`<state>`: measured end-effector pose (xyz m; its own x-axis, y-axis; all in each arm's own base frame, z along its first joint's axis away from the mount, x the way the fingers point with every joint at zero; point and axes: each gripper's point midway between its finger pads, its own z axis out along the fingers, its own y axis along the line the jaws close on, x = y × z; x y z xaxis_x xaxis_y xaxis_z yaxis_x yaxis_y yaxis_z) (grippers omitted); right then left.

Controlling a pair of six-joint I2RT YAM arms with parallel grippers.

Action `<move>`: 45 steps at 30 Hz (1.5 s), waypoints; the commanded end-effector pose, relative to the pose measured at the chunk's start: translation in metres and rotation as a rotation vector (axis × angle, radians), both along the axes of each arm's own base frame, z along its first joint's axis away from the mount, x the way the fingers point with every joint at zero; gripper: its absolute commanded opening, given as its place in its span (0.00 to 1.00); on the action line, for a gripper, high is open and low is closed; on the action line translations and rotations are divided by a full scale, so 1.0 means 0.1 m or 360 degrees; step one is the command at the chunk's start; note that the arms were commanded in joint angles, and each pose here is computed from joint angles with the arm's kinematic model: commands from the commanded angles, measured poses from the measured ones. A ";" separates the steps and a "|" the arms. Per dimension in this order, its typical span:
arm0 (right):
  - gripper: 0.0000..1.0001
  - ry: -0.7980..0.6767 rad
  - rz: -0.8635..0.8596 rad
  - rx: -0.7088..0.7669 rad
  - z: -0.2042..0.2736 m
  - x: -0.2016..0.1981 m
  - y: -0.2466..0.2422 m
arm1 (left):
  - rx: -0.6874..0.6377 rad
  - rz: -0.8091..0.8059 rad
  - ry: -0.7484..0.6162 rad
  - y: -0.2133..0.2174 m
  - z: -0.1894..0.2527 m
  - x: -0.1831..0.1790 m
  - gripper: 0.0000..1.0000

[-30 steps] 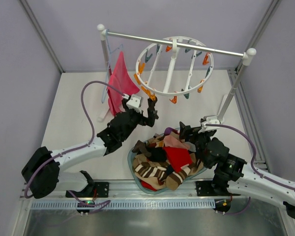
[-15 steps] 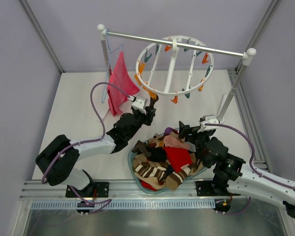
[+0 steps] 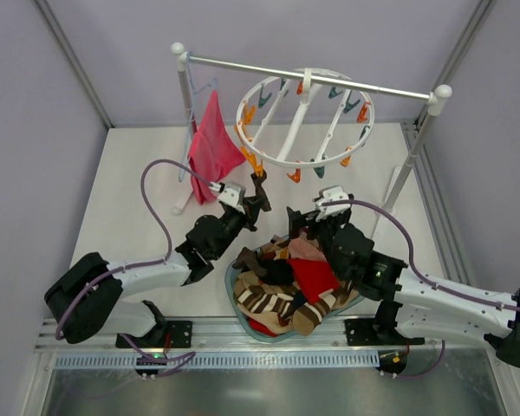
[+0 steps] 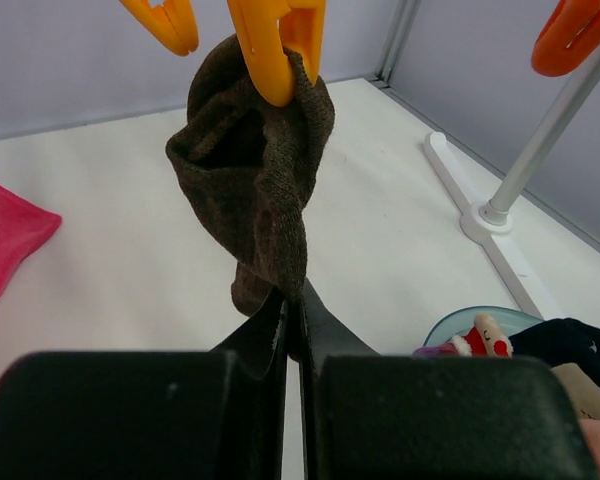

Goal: Remove the socks clipped to the hanger

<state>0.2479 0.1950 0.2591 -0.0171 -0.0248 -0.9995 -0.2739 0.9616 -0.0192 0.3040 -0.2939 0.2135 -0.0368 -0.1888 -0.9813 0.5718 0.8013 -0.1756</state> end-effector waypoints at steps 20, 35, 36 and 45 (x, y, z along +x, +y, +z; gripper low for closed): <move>1.00 -0.0143 0.0543 0.0252 1.12 -0.08 1.15 | -0.0190 -0.0154 -0.0202 0.08 0.42 -0.38 0.00; 1.00 -0.0090 0.0199 0.0185 0.98 0.56 1.07 | -0.0181 -0.0205 -0.0210 0.03 0.40 -0.47 0.00; 0.99 -0.0088 0.0187 0.0180 0.96 0.60 1.07 | -0.0183 -0.0208 -0.0212 0.03 0.41 -0.47 0.00; 0.81 -0.0058 0.0123 0.0136 0.88 0.74 1.08 | -0.0173 -0.0220 -0.0217 0.03 0.41 -0.51 0.00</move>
